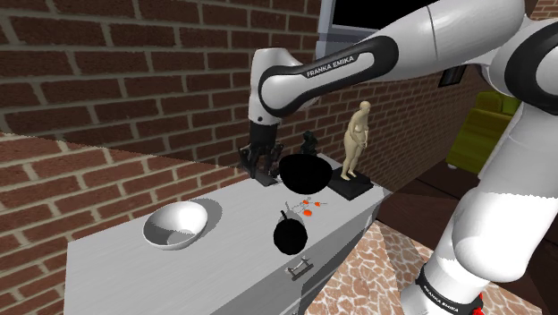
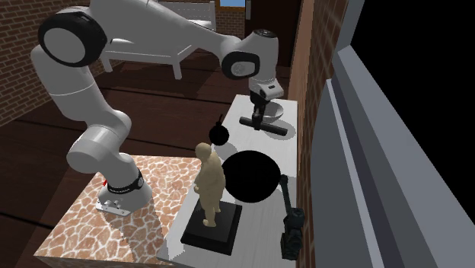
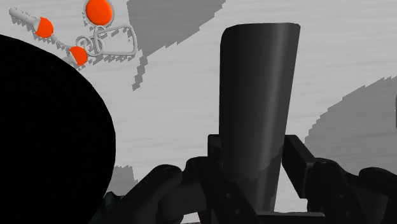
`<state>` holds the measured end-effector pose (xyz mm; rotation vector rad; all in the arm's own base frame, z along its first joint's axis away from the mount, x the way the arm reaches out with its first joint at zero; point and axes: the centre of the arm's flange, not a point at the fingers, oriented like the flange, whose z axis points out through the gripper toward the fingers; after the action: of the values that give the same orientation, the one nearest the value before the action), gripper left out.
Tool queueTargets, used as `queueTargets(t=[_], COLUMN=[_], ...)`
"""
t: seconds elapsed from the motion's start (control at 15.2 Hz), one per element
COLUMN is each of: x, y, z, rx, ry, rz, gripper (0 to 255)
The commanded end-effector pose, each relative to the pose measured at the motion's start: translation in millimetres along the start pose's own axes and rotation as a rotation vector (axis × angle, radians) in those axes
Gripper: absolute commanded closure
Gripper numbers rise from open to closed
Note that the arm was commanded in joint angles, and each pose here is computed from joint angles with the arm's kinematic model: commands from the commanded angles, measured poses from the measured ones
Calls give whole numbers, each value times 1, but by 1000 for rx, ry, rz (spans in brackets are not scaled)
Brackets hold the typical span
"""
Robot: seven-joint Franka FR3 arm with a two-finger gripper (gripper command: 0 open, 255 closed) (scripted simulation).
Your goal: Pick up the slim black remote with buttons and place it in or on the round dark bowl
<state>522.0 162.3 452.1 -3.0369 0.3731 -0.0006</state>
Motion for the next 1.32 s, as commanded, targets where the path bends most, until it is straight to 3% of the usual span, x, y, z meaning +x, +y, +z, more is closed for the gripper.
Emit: queueTargets(t=[0.0, 0.33, 1.25], x=[-1, -1, 2], y=[-1, -3, 181], z=[-10, -35, -42], rx=[0, 0, 0], ry=[0, 0, 0], rz=[0, 0, 0], gripper=[255, 255, 255])
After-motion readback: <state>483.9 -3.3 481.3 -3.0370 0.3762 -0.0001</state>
